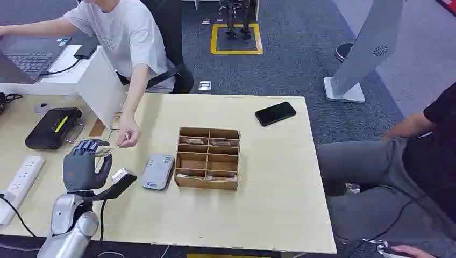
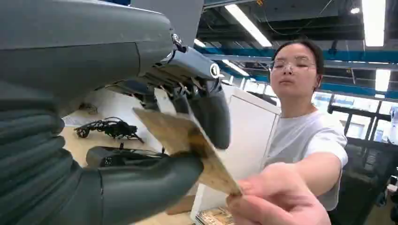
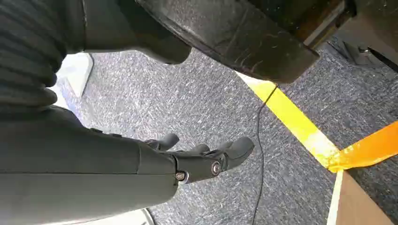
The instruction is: Pass the card to the sensor for recognition and then transmit it.
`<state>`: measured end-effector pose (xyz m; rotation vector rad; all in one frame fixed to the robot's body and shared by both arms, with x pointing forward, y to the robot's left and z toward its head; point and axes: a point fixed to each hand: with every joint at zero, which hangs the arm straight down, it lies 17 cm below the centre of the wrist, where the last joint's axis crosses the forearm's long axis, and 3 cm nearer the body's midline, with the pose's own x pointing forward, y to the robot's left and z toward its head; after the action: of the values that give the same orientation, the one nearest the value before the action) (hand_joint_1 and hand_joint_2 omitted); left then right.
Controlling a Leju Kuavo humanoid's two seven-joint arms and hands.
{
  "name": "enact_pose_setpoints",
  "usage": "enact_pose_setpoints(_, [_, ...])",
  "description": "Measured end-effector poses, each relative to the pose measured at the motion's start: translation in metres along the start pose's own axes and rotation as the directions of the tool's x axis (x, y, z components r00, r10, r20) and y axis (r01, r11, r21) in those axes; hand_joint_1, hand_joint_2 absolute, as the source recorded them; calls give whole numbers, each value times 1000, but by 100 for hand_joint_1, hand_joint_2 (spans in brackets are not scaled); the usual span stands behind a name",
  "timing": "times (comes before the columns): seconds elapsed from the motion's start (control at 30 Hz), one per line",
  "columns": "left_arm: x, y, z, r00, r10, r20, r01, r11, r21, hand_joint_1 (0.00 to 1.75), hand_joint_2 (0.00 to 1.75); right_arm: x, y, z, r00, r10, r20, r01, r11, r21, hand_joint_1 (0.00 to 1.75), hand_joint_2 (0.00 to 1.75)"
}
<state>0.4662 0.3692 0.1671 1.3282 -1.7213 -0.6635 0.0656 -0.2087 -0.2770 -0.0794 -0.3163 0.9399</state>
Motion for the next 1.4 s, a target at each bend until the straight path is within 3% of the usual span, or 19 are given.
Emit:
enact_pose_setpoints(0.5, [-1,-2,0,1000,29,-7,-29,1000,-8,175,175,0,-1,0,1000,0,1,0,1000,-2,0,175])
enact_pose_setpoints(0.83, [-1,-14,2,953,293,-74,-297,953,-52,175,175,1,-3,0,1000,1,7,-1,1000,-12,0,175])
enact_pose_setpoints(1.07, [27,-56,12,769,581,-269,-633,750,-192,175,175,0,-5,0,1000,-3,4,3,999,-37,0,175])
enact_pose_setpoints(1.27, [46,-75,21,525,742,-417,-839,533,-108,175,175,0,-6,0,1000,-12,3,12,998,-57,0,175])
enact_pose_setpoints(1.4, [43,-79,21,483,741,-466,-849,526,-43,175,175,-1,-5,0,1000,-18,-3,18,998,-57,0,175])
